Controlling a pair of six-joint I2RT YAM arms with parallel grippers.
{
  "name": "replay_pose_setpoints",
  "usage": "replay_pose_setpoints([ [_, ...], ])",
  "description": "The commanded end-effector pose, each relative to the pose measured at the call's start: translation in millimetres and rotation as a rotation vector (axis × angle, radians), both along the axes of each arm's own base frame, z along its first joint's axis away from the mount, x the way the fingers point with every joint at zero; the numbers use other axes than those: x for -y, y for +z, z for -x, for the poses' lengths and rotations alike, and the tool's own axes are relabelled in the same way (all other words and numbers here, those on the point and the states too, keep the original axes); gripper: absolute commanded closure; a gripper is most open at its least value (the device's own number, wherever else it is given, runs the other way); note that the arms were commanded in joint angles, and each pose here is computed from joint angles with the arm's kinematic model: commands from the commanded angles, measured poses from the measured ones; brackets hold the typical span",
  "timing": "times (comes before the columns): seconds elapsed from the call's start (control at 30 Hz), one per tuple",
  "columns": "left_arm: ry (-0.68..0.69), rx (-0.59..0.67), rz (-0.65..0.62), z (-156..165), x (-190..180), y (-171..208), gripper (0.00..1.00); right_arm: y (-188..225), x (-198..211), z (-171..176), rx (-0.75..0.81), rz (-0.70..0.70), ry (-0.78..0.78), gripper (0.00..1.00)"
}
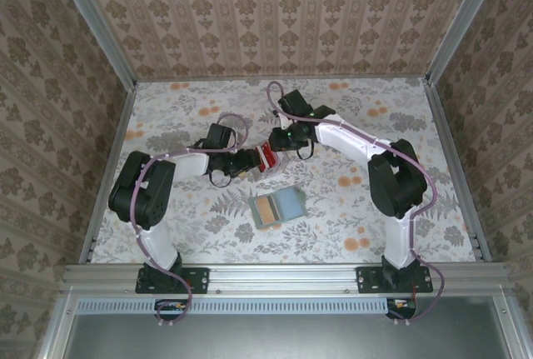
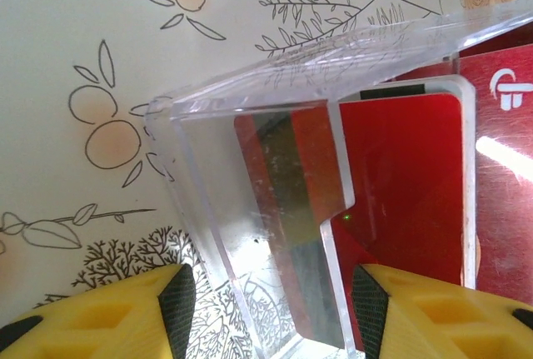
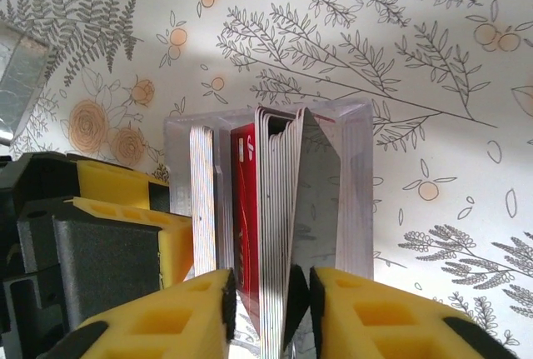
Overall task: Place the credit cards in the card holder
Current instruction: Pick up the credit card from the storage box.
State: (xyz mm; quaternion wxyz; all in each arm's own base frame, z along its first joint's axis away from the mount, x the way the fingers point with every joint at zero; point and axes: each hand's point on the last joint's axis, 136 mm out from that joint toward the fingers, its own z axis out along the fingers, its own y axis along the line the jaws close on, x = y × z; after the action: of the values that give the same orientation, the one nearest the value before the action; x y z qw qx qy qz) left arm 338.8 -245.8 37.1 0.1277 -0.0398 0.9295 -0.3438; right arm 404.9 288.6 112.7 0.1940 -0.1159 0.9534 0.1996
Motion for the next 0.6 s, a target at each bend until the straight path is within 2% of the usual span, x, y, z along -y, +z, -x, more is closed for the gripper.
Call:
replay_pose_setpoints([
  [0.0,-0.013,-0.006,0.012,-2,8,0,0.43,15,7,5,0.019,0.009,0.003,0.74],
  [0.4,-0.013,0.017,0.011,-2,6,13,0.44,30,26,0,0.062,0.028,-0.030,0.95],
  [0.57,-0.024,0.071,0.023,-3,6,38,0.43,51,37,0,0.113,-0.005,-0.050,0.97],
])
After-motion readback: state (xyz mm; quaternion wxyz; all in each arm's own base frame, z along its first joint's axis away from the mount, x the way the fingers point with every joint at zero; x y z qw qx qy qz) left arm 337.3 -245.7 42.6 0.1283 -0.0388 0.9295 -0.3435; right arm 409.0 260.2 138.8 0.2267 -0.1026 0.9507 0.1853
